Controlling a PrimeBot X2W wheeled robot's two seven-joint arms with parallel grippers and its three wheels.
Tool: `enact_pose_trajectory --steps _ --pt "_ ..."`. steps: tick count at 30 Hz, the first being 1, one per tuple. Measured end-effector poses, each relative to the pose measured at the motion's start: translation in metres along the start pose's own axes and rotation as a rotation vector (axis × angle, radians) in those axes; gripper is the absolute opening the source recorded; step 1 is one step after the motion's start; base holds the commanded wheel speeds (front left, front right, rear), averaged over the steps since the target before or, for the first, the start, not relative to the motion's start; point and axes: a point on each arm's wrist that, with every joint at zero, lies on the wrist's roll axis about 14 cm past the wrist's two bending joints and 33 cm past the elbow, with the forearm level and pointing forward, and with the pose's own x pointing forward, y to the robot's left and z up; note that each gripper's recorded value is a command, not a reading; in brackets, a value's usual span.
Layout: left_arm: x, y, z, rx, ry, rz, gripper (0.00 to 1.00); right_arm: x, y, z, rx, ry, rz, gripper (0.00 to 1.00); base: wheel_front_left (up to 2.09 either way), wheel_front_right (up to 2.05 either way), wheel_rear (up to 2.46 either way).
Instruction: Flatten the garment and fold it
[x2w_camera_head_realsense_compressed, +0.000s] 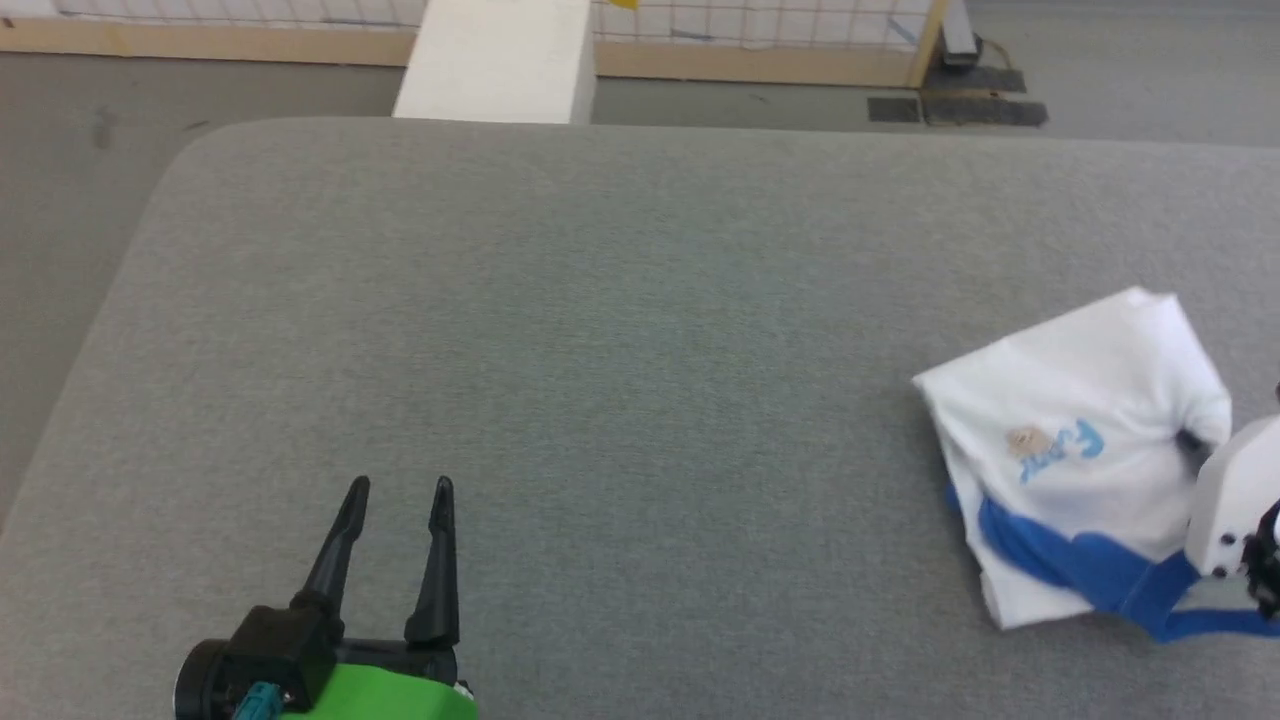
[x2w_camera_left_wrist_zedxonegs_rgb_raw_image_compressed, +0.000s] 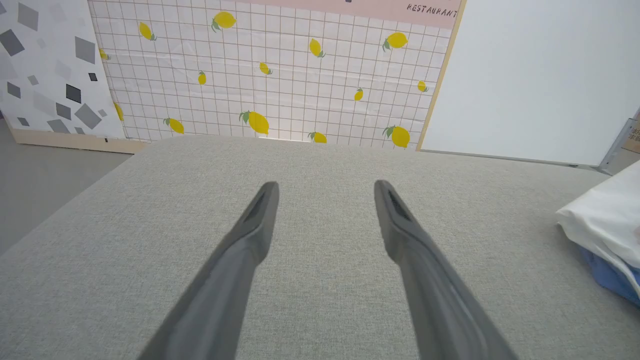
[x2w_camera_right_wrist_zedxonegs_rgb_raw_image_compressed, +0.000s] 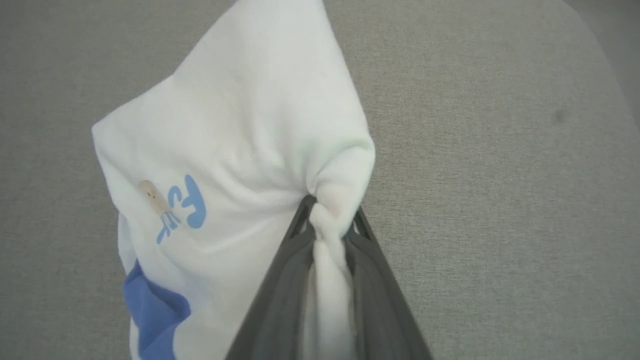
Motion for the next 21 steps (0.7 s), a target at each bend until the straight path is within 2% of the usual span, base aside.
enact_pose_trajectory --steps 12,21 --pt "0.040 -0.009 -0.018 0.009 0.018 -0.014 1.00 0.002 -0.061 0.017 -0.048 -0.010 -0.163 0.00 0.00 0.00 0.00" --pt "0.068 -0.001 -0.032 0.042 0.022 0.011 1.00 0.009 -0.103 0.035 -0.101 -0.019 -0.278 0.00 0.00 0.00 0.00"
